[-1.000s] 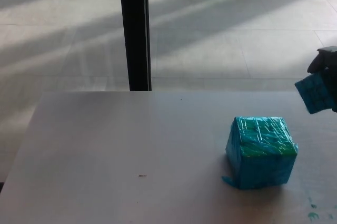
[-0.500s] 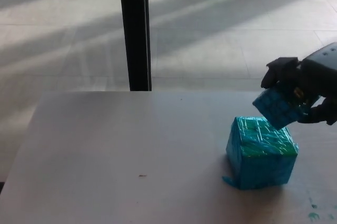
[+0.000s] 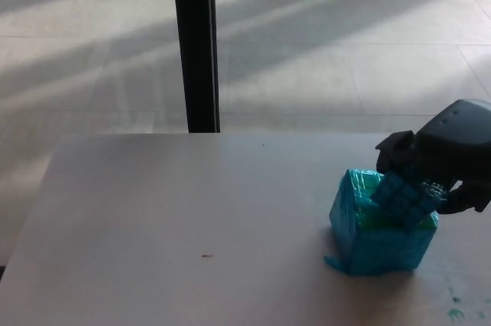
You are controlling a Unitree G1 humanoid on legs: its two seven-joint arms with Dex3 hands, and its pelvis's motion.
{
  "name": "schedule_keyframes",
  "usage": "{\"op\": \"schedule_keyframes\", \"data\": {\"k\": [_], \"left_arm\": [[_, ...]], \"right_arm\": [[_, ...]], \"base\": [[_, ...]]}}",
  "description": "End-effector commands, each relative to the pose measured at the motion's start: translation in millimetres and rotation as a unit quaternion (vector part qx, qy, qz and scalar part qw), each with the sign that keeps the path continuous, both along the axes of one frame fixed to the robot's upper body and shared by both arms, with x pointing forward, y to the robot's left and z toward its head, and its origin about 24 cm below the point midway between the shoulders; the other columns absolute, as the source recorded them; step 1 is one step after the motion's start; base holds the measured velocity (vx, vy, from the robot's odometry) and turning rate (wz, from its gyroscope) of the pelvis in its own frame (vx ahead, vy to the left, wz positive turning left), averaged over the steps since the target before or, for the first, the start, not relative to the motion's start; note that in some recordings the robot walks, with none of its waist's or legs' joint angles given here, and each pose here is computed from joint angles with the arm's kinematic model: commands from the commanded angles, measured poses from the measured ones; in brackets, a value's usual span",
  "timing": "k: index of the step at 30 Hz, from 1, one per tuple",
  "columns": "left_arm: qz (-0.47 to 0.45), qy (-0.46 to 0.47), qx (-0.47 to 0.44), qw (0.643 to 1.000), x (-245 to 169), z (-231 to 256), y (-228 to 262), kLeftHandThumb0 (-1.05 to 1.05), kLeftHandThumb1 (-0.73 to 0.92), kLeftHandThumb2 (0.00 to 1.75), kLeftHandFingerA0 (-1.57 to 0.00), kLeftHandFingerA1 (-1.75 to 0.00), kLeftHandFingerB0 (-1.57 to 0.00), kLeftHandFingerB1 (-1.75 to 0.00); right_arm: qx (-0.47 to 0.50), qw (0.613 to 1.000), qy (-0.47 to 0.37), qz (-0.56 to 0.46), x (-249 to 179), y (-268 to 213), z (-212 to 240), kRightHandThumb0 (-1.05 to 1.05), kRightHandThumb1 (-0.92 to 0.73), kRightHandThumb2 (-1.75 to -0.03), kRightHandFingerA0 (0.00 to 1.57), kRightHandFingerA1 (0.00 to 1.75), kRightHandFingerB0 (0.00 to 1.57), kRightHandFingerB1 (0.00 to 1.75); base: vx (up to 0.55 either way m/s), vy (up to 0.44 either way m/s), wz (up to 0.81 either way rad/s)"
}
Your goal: The robot uses its right hand to pick up the small cube kept on the middle on the desk and place it on the bigger cube kept next to it
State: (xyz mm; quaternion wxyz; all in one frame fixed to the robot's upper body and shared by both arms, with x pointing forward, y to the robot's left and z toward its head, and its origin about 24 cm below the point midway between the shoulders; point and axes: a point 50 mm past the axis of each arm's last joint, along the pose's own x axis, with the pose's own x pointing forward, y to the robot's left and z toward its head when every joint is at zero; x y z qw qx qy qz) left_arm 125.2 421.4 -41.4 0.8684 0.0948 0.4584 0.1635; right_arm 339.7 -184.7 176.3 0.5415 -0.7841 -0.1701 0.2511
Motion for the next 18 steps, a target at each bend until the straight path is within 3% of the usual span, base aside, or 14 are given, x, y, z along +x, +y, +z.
{"op": "schedule_keyframes", "data": {"k": [1, 3, 4, 5, 6, 7, 9, 10, 11, 12, 14, 15, 16, 18], "left_arm": [[-0.003, 0.005, 0.010, 1.000, -1.7, 4.1, 4.7, -0.69, 0.69, 0.61, -0.42, -0.59, -0.51, -0.45], [-0.013, 0.002, 0.010, 1.000, -1.1, 5.1, 4.5, -0.69, 0.70, 0.61, -0.41, -0.58, -0.50, -0.43], [-0.002, 0.002, 0.004, 1.000, -0.6, 5.2, 4.8, -0.69, 0.68, 0.61, -0.42, -0.58, -0.51, -0.43], [0.002, 0.001, 0.005, 1.000, -0.9, 4.7, 4.9, -0.68, 0.67, 0.60, -0.46, -0.58, -0.54, -0.43], [0.002, 0.001, 0.005, 1.000, -1.0, 4.6, 4.9, -0.68, 0.67, 0.60, -0.46, -0.58, -0.54, -0.43], [-0.005, 0.003, 0.009, 1.000, -0.6, 5.0, 4.8, -0.69, 0.69, 0.61, -0.45, -0.59, -0.54, -0.43], [0.006, -0.001, 0.004, 1.000, -1.1, 4.1, 4.6, -0.68, 0.67, 0.61, -0.48, -0.60, -0.54, -0.45], [0.006, 0.000, 0.005, 1.000, -1.4, 3.5, 4.4, -0.69, 0.67, 0.61, -0.47, -0.57, -0.56, -0.45], [0.007, -0.001, 0.004, 1.000, -1.3, 4.0, 4.7, -0.68, 0.67, 0.61, -0.43, -0.57, -0.53, -0.43], [0.009, -0.003, 0.000, 1.000, -1.0, 5.1, 5.4, -0.68, 0.67, 0.61, -0.43, -0.57, -0.53, -0.43], [0.008, -0.005, 0.001, 1.000, -0.7, 5.1, 5.2, -0.67, 0.66, 0.60, -0.43, -0.58, -0.55, -0.46], [0.013, -0.013, -0.005, 1.000, -0.9, 5.2, 5.0, -0.65, 0.54, 0.98, -0.43, -0.65, -0.52, -0.61], [0.017, -0.013, -0.003, 1.000, -1.0, 4.8, 5.1, -0.67, 0.65, 0.60, -0.51, -0.62, -0.63, -0.54], [0.002, -0.007, 0.004, 1.000, -0.8, 6.0, 5.2, -0.68, 0.67, 0.60, -0.46, -0.63, -0.61, -0.53]], "right_arm": [[-0.036, 0.999, 0.009, -0.010, 2.4, 1.6, -7.0, -0.32, -0.71, -0.64, 0.84, 1.70, 0.77, 0.59], [-0.033, 0.999, 0.006, -0.002, 2.5, 3.7, -6.9, -0.32, -0.70, -0.65, 0.87, 1.70, 0.76, 0.72], [-0.033, 0.999, 0.000, 0.003, 2.4, 6.2, -7.3, -0.34, -0.74, -0.64, 0.81, 1.74, 0.65, 1.25], [-0.025, 1.000, -0.004, 0.011, 3.7, 14.0, -7.8, -0.34, -0.76, -0.62, 0.78, 1.73, 0.71, 0.94], [-0.025, 1.000, -0.005, 0.011, 3.9, 14.9, -7.9, -0.34, -0.76, -0.62, 0.78, 1.73, 0.71, 0.94], [-0.026, 0.999, -0.014, 0.015, 3.9, 19.2, -5.7, -0.36, -0.76, -0.65, 0.79, 1.67, 0.58, 0.62], [-0.020, 0.999, -0.023, 0.023, 3.0, 23.1, -2.3, -0.38, -0.72, -0.67, 0.81, 1.58, 0.41, 0.46], [-0.011, 0.999, -0.023, 0.023, 2.6, 24.6, -0.2, -0.42, -0.69, -0.64, 0.75, 1.38, 0.27, 0.39], [-0.013, 0.999, -0.024, 0.021, 2.4, 26.3, 2.1, -0.51, -0.68, -0.59, 0.43, 0.65, 0.09, 0.28], [-0.019, 0.999, -0.026, 0.017, 2.3, 28.1, 4.6, -0.51, -0.68, -0.59, 0.43, 0.65, 0.09, 0.28], [-0.037, 0.998, -0.049, 0.019, 0.7, 28.7, 7.8, -0.62, -0.59, -0.58, 0.01, 0.33, 0.00, 0.22], [-0.040, 0.998, -0.051, 0.018, -0.6, 28.6, 9.9, -0.82, -0.45, -0.77, 0.00, 0.00, 0.00, 0.06], [-0.045, 0.997, -0.055, 0.017, -1.8, 28.3, 11.2, -0.78, -0.44, -0.75, 0.00, 0.00, 0.00, 0.07], [-0.088, 0.994, -0.068, 0.012, -5.4, 28.0, 15.7, -0.85, -0.52, -0.84, 0.00, 0.10, 0.00, 0.00]], "base": [[0.00, 0.000, 0.00], [0.00, 0.000, 0.00], [0.00, 0.000, 0.00], [0.00, 0.000, 0.00], [0.00, 0.000, 0.00], [0.00, 0.000, 0.00], [0.00, 0.000, 0.00], [0.00, 0.000, 0.00], [0.00, 0.000, 0.00], [0.00, 0.000, 0.00], [0.00, 0.000, 0.00], [0.00, 0.000, 0.00], [0.00, 0.000, 0.00], [0.00, 0.000, 0.00]]}}
